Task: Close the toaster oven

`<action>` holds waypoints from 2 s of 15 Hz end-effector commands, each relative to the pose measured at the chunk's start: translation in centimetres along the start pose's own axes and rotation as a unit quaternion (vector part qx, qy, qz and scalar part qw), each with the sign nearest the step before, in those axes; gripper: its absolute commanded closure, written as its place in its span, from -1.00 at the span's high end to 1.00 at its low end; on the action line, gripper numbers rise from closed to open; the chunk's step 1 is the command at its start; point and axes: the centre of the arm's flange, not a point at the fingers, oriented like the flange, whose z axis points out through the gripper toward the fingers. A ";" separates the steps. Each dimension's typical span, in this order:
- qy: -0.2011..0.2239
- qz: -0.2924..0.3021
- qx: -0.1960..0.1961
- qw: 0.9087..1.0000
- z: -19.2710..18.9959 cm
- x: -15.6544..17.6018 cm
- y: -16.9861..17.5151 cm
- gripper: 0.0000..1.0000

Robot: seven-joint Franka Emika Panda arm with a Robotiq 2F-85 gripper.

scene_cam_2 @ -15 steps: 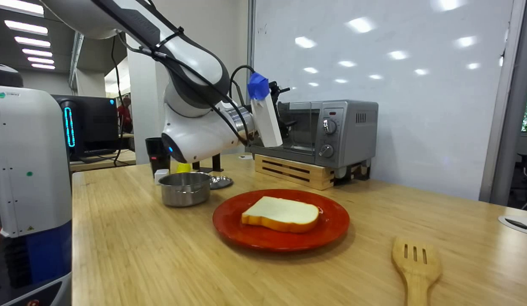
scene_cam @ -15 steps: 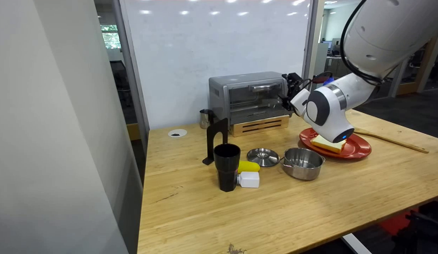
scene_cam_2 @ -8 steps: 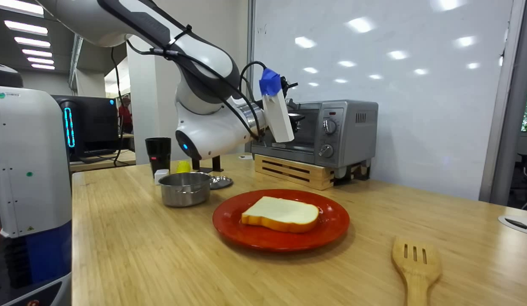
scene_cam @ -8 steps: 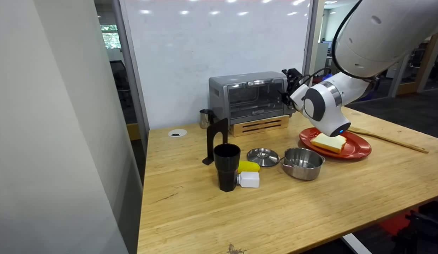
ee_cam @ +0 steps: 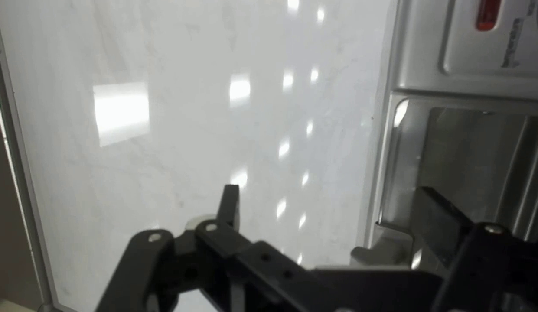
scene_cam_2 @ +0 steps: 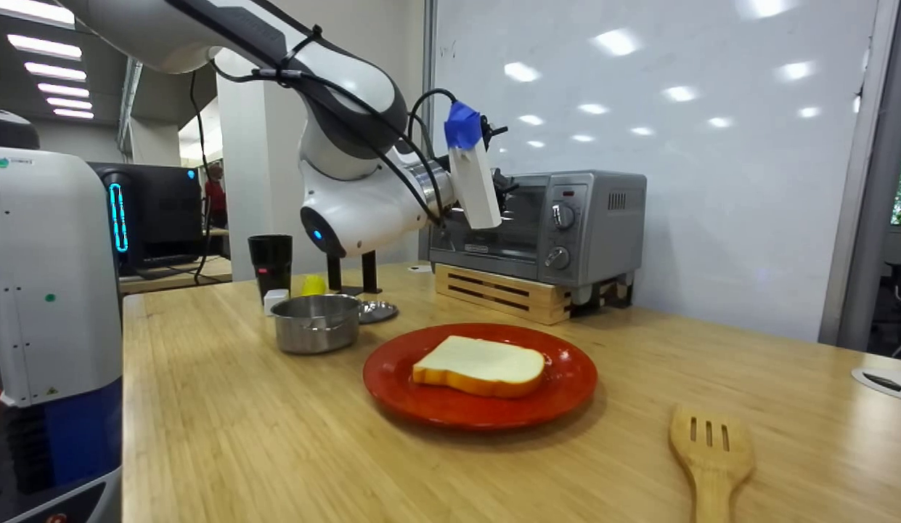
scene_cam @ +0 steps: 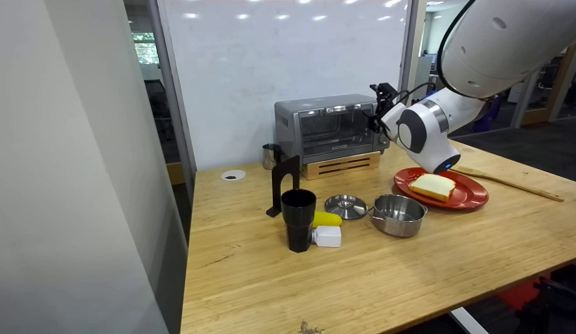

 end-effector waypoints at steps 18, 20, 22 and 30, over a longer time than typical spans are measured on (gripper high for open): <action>-0.228 0.193 0.103 0.949 -6.9 3.4 6.7 1.00; -0.269 0.206 0.104 0.935 -6.7 4.0 6.8 1.00; -0.308 0.216 0.103 0.921 -6.9 4.3 6.3 1.00; -0.372 0.271 0.150 0.875 -6.5 5.5 5.9 1.00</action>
